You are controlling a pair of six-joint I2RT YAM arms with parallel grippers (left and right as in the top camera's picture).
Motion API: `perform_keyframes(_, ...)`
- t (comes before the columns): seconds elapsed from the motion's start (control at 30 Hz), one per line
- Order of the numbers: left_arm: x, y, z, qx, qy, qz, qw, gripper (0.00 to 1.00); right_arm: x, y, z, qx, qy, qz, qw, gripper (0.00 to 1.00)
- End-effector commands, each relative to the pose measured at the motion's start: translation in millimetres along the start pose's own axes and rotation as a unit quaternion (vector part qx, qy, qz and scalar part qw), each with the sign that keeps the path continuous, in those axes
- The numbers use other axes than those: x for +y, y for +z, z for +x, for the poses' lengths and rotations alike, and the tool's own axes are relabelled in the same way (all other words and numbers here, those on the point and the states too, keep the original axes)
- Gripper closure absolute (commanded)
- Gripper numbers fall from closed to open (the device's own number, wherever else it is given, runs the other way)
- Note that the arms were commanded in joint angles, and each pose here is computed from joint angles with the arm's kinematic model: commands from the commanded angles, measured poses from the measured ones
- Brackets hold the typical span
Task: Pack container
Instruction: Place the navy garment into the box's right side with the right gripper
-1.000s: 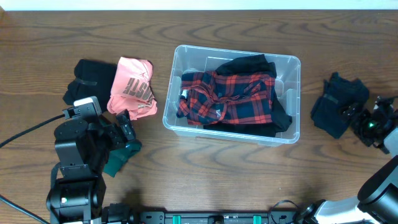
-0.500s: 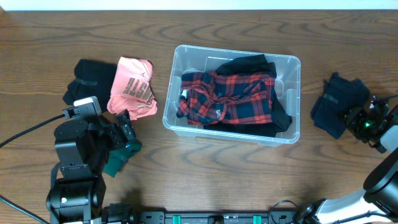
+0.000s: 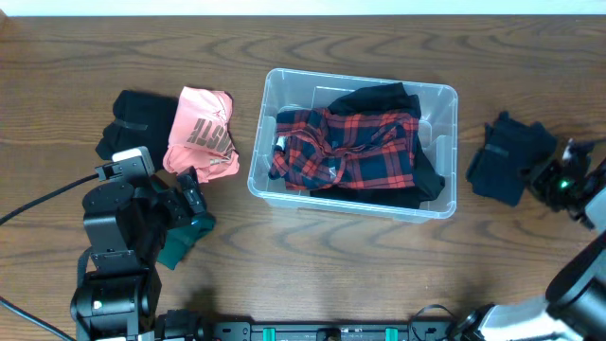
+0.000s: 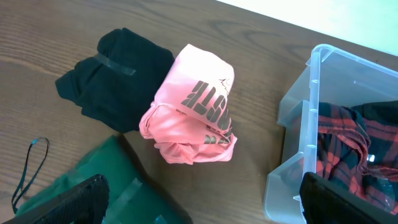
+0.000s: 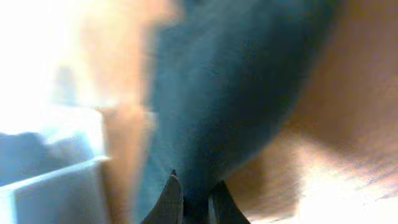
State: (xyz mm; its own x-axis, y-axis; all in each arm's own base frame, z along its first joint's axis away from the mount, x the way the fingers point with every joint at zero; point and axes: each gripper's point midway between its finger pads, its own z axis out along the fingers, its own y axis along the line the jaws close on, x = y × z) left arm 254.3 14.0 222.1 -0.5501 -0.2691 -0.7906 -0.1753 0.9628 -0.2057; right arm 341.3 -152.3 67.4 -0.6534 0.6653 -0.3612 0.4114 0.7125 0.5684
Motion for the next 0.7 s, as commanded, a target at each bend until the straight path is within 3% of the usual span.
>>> perform_keyframes(0.0,-3.6,-4.8,-8.6,-0.012,0.004,0.006,1.0,0.02,76.5,-60.4,-52.4,-0.094,-0.098,-0.038,0.99,0.99)
perform_keyframes(0.2,-3.5,-4.8,-8.4,-0.011,0.004,0.006,1.0,0.02,179.9,-120.3,-52.0,-0.157,-0.212,-0.069,0.962,0.99)
perform_keyframes(0.37,-3.5,-4.8,-8.4,-0.011,0.004,0.006,1.0,0.02,254.6,-115.4,6.4,-0.11,-0.286,-0.141,0.941,0.99)
perform_keyframes(0.67,-3.5,-4.8,-8.4,-0.011,0.004,0.006,1.0,0.02,261.4,-47.2,101.3,0.015,-0.298,-0.081,0.951,0.99)
